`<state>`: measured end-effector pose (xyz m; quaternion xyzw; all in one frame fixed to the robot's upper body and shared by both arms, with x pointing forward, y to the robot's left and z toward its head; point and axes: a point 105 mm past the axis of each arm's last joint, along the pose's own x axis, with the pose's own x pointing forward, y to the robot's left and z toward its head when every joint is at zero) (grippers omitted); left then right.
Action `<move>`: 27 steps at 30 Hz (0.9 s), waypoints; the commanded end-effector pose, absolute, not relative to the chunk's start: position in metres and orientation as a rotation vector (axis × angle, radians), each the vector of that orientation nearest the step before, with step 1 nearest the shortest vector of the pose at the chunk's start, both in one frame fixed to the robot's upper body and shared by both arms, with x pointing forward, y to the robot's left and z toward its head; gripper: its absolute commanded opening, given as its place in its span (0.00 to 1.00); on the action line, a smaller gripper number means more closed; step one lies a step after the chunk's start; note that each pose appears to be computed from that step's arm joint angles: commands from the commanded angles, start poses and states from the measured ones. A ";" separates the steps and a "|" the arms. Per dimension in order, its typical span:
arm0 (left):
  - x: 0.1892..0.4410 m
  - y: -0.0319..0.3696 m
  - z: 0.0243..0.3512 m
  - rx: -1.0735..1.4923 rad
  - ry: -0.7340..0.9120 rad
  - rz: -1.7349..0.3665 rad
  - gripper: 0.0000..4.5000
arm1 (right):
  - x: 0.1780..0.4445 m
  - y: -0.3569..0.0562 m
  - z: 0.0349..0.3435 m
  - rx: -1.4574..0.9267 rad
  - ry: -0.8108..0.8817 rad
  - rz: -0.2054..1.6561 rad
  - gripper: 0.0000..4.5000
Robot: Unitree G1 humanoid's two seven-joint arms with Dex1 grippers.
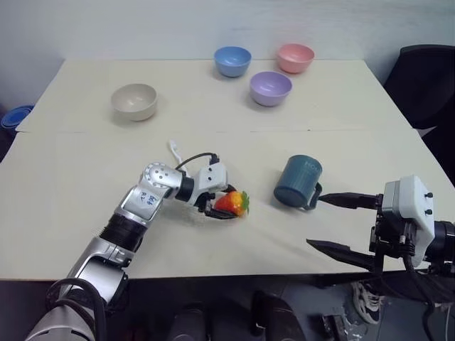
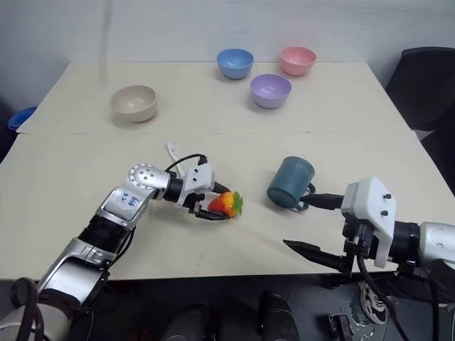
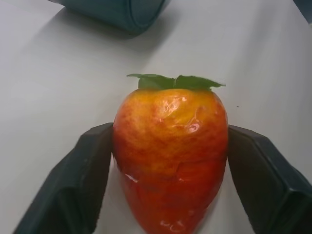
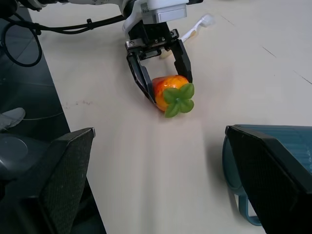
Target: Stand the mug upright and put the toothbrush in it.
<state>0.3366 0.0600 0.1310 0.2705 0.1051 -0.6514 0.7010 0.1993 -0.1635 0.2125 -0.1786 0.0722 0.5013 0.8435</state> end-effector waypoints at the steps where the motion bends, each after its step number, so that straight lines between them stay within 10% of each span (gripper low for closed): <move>1: 0.340 0.063 0.140 0.617 0.206 -1.425 0.61 | 0.197 -0.159 0.219 -0.387 0.108 1.074 1.00; 13: 0.335 0.190 0.230 0.281 0.129 -0.878 0.61 | 0.212 -0.142 0.211 -0.385 0.096 1.195 1.00; 19: 0.295 0.324 0.196 0.339 0.313 -0.346 0.61 | 0.232 -0.132 0.226 -0.348 0.028 1.259 1.00; 27: 0.280 0.367 0.168 0.266 0.369 -0.129 0.61 | 0.237 -0.125 0.228 -0.358 0.025 1.352 1.00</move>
